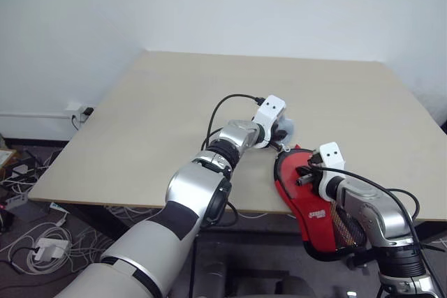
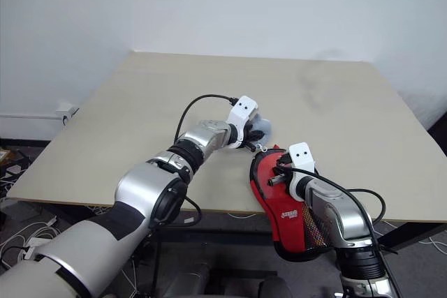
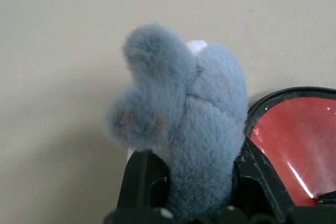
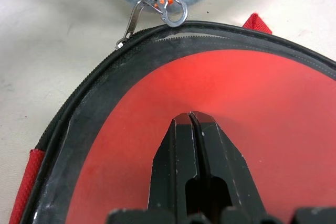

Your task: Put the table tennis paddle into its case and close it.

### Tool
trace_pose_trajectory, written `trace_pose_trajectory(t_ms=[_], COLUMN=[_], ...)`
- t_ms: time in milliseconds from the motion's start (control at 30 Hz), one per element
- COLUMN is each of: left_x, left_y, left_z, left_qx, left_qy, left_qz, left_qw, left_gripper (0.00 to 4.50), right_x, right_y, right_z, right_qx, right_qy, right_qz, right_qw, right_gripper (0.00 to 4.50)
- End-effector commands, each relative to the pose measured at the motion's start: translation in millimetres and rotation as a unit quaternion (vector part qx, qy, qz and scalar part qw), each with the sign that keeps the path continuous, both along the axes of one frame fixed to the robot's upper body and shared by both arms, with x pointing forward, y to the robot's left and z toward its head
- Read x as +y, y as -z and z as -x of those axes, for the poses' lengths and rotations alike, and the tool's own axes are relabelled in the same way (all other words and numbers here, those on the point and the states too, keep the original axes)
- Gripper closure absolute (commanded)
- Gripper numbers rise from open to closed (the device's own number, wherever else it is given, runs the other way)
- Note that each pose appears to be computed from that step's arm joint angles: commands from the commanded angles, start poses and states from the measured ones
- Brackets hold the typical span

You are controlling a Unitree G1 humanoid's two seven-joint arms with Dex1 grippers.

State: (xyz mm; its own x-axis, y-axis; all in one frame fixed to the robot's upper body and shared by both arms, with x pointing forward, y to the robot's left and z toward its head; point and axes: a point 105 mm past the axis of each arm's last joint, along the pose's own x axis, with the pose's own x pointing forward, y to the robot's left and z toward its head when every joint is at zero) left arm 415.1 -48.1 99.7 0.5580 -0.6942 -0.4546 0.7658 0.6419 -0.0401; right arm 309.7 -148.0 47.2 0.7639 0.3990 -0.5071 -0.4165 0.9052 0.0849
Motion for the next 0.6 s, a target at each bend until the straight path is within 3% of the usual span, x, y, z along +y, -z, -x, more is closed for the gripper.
trace_pose_trajectory(t_ms=[33, 300, 600], left_x=[-24, -42, -77], left_y=[-53, -74, -68], left_z=[-5, -6, 24], left_qx=[-0.079, -0.119, -0.098], left_qy=[0.035, 0.004, 0.094], left_qz=[0.028, 0.064, 0.111], left_qw=[0.996, 0.991, 0.984], left_gripper=[3.55, 3.55, 3.55], right_x=[1, -3, -2], right_y=[48, 49, 43], right_z=[26, 35, 30], right_qx=[0.102, 0.1, 0.075], right_qy=[0.003, 0.016, 0.024], right_qz=[0.028, 0.037, 0.041], right_qw=[0.994, 0.994, 0.996], right_gripper=[4.5, 4.5, 4.5])
